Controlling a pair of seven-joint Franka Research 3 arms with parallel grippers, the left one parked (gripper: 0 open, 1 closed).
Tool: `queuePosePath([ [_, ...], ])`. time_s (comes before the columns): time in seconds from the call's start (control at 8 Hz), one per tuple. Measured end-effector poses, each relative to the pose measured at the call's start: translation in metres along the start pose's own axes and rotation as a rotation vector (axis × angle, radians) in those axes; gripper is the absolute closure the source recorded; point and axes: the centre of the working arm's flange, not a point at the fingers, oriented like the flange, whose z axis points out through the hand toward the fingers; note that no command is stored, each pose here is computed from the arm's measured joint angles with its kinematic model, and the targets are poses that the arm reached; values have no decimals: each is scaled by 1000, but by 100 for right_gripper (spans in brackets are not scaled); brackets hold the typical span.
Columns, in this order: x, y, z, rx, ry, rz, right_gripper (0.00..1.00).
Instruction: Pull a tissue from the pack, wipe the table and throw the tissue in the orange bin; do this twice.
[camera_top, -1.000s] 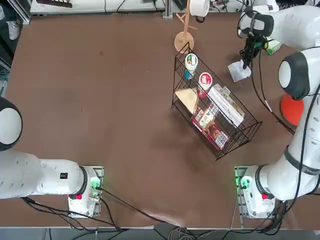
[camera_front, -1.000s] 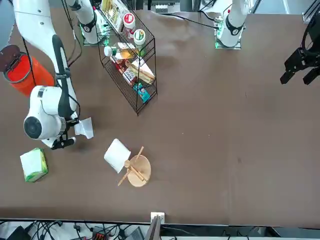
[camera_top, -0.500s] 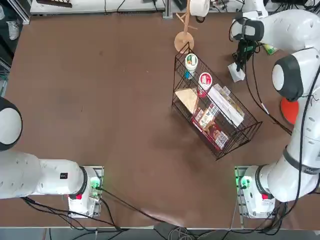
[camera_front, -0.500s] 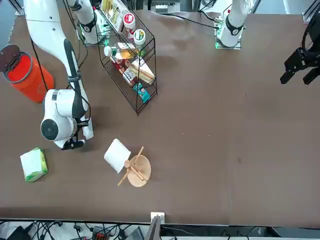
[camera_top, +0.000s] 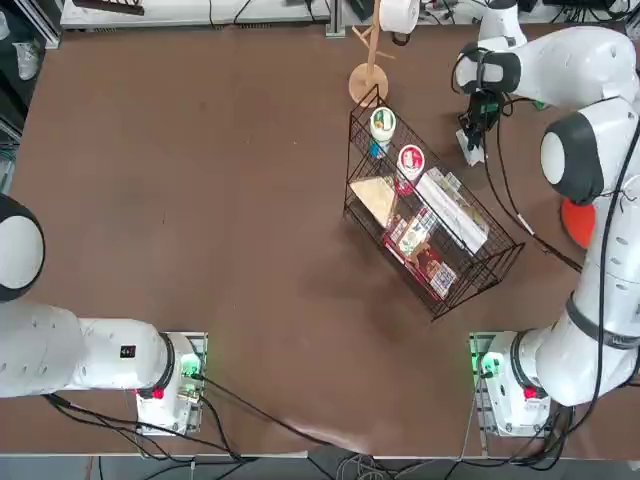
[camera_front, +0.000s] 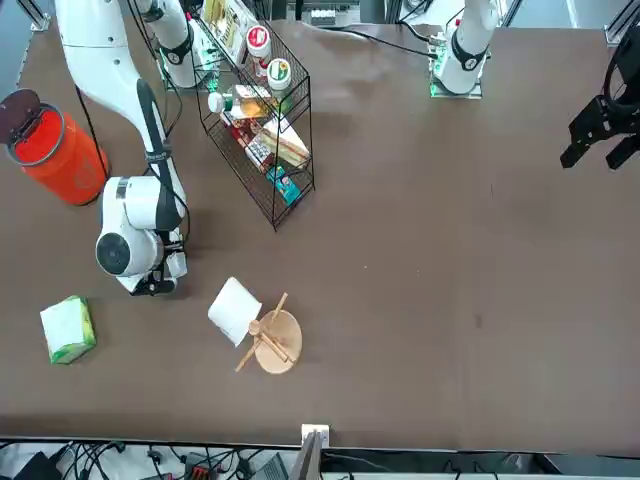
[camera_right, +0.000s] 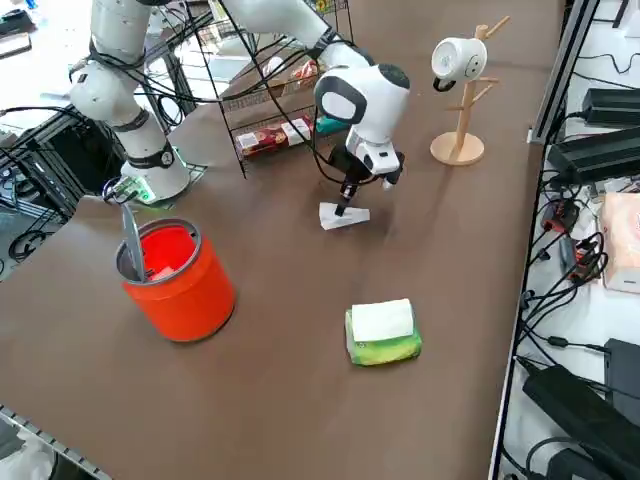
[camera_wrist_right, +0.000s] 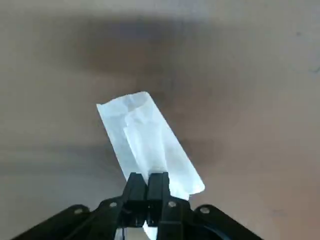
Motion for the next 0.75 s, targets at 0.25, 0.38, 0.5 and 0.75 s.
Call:
queuePosePath([
  [0.25,0,4,3,0,6,1,99],
  [0.38,2,11,5,-1,23,1,99],
  [0.5,5,19,7,-3,41,0,99],
  [0.75,9,36,10,-4,71,-21,99],
])
